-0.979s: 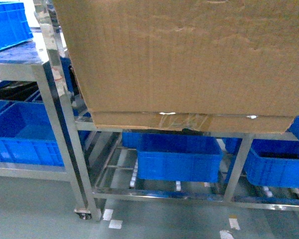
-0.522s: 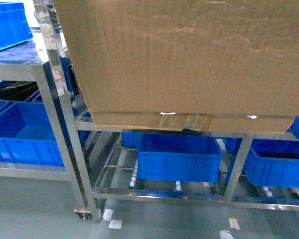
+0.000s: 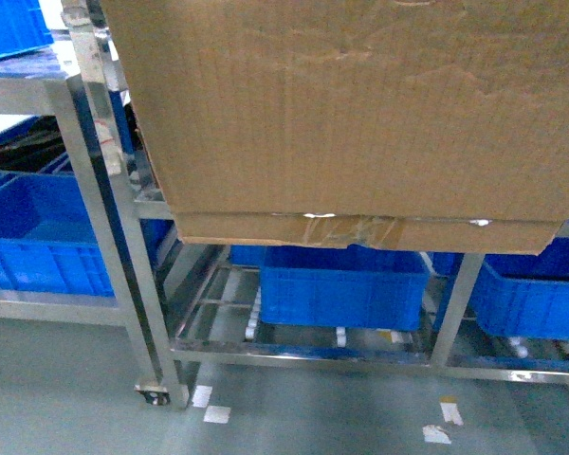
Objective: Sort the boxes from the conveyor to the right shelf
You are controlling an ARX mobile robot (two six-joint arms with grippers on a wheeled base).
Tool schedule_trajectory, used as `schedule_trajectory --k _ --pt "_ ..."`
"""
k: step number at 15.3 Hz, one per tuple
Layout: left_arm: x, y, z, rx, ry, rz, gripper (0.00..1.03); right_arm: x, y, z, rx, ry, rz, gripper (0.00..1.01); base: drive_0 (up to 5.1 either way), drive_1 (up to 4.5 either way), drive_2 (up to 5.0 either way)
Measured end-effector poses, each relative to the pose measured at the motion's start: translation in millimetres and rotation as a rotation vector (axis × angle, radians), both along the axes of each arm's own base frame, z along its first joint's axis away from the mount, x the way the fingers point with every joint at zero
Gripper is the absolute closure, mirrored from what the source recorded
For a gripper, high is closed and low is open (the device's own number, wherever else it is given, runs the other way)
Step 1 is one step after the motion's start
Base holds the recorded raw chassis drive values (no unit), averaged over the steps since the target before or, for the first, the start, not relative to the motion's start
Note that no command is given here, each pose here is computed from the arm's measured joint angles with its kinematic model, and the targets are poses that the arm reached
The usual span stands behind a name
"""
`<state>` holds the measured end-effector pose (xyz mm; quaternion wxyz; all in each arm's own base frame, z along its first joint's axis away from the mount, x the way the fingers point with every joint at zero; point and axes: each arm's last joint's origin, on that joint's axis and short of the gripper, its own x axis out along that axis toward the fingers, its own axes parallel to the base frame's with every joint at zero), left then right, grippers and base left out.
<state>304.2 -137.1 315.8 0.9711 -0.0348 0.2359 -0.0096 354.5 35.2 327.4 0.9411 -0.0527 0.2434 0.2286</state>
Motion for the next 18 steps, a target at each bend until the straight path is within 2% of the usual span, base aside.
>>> schedule_trajectory --k 18 --pt "-0.3 -1.0 -0.9 0.003 0.005 -0.003 1.01 0.4 -0.1 -1.1 0.000 0.005 -0.001 0.99 0.0 0.00 0.0"
